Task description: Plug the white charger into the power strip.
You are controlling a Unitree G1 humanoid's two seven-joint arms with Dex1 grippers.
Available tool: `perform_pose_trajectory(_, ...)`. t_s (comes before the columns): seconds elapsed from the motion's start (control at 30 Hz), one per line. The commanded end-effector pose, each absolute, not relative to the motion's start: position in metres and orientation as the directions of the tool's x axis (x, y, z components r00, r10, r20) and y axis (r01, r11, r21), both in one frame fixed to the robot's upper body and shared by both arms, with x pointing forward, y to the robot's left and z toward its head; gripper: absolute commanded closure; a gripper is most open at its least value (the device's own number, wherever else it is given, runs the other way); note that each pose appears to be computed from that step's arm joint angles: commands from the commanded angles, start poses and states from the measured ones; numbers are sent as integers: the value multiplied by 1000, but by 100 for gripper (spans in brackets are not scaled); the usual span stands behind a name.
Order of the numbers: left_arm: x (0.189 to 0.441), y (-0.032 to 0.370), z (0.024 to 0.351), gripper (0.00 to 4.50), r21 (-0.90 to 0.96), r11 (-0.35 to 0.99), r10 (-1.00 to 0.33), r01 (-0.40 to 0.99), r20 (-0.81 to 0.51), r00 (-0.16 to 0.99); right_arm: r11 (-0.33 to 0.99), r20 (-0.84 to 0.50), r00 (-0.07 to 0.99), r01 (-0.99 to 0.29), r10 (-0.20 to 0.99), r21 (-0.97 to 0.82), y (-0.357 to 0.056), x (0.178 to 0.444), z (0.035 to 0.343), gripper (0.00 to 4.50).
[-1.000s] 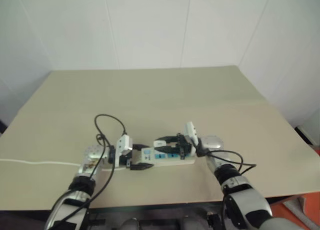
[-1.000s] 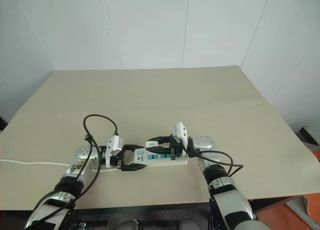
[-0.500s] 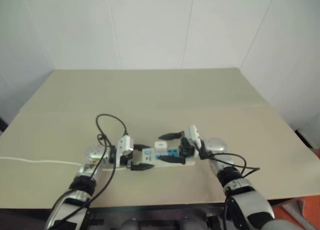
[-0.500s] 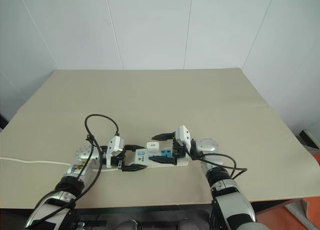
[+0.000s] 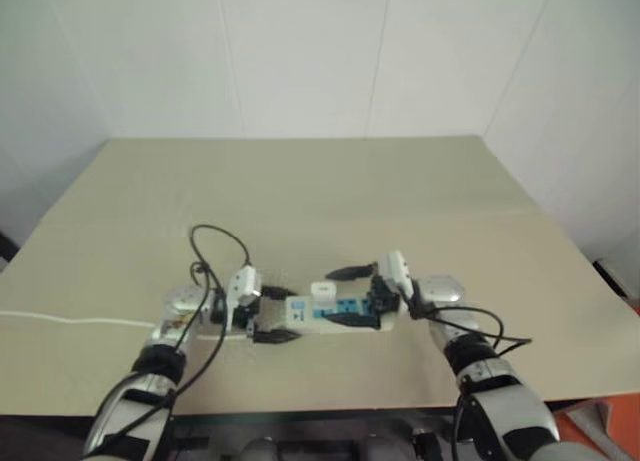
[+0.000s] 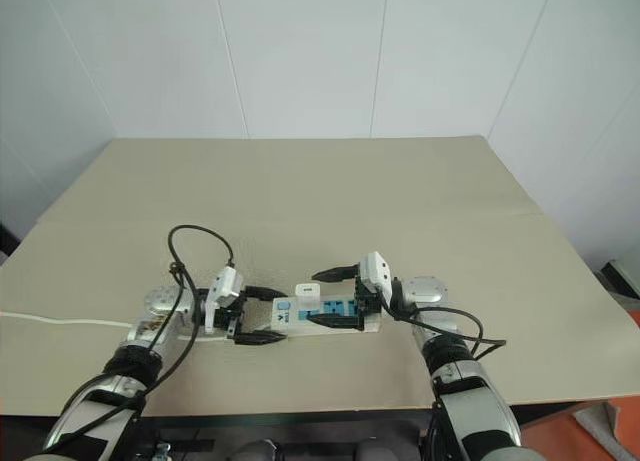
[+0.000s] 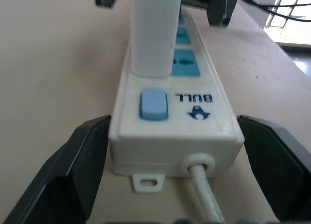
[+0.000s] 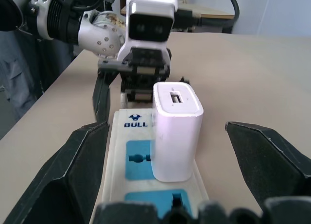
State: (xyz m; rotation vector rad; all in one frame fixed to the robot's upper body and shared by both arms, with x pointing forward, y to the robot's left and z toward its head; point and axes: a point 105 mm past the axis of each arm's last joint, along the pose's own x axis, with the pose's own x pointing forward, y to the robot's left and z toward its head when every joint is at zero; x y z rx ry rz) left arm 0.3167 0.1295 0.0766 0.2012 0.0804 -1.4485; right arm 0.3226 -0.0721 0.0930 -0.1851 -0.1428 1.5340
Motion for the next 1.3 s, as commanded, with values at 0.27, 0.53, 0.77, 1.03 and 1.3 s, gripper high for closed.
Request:
perform_pose_trajectory(0.27, 316, 194, 151, 3, 203, 186, -970, 961, -116, 212, 99, -44, 125, -915, 991, -390, -158, 301, 162, 0)
perform_pose_trajectory(0.53, 306, 246, 139, 3, 297, 214, -864, 931, -388, 322, 79, -411, 295, -881, 863, -466, -249, 272, 190, 0)
perform_pose_trajectory(0.77, 298, 242, 131, 3, 277, 220, -871, 935, -376, 316, 101, -436, 332, -876, 837, -472, -259, 264, 189, 0)
perform_pose_trajectory(1.03, 296, 237, 134, 3, 272, 214, -876, 938, -370, 308, 110, -461, 359, -869, 811, -482, -269, 262, 182, 0)
perform_pose_trajectory(1.3, 300, 230, 128, 3, 276, 232, -883, 933, -342, 320, 122, -465, 374, -865, 803, -487, -271, 261, 182, 0)
